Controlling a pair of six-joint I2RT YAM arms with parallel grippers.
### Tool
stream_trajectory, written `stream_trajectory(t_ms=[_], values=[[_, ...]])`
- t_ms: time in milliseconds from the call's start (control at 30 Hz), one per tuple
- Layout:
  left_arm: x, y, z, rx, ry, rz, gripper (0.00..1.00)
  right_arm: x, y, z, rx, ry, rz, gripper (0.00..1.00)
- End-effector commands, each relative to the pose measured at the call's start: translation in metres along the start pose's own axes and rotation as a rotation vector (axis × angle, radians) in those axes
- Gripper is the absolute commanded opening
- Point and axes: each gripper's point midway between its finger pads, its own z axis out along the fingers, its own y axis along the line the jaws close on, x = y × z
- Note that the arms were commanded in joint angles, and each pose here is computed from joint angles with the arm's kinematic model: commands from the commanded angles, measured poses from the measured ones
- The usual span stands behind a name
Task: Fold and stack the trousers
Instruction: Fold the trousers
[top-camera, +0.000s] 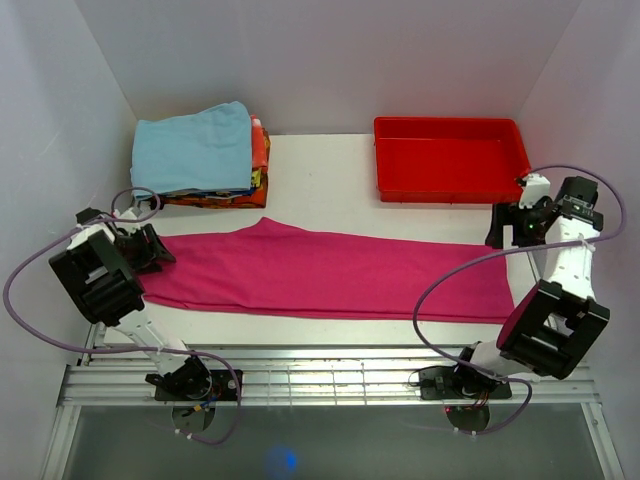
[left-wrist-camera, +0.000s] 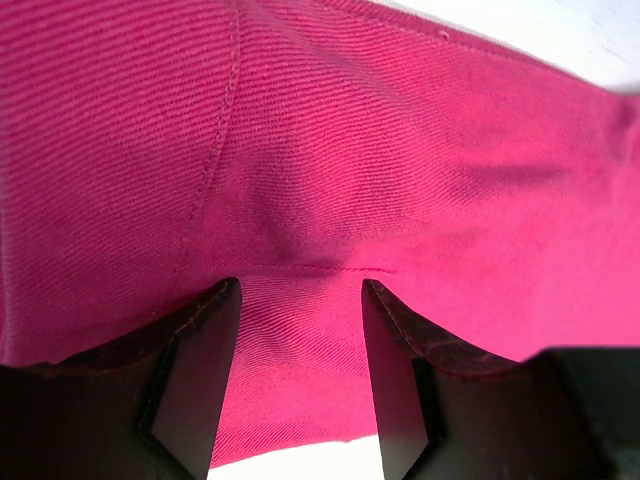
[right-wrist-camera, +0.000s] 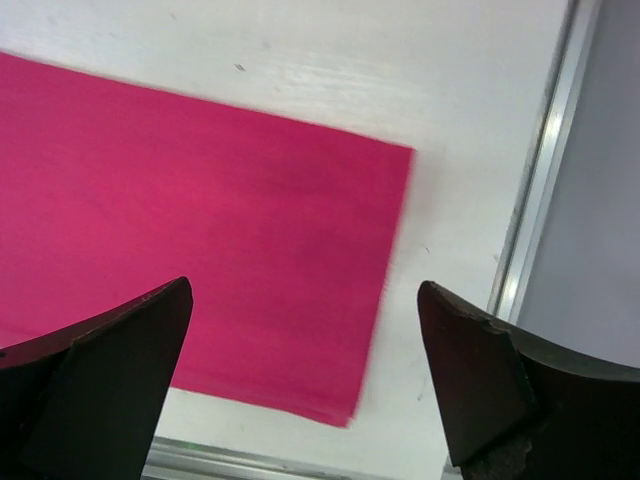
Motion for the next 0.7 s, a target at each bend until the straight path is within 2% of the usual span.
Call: stream_trajectory(t_ms=[0, 100, 233, 667], values=[[-0.008, 0.053, -0.005, -0.188, -0.018, 0.003, 0.63, 0.040, -0.017, -0.002, 0.009, 0.118, 0.032, 0.96], [-0.005, 0.056, -0.007, -0.195, -0.015, 0.014, 0.63, 0.061, -0.013, 0.007, -0.038, 0.172, 0.088, 0.87], [-0.003, 0.050, -0.009, -0.170, -0.024, 0.020, 0.63, 0.090, -0.005, 0.023, -0.058, 0.233, 0.154, 0.81], [-0.009, 0.038, -0.014, -0.127, -0.049, 0.026, 0.63, 0.174, 0.003, 0.065, -0.038, 0.415, 0.235, 0.74]])
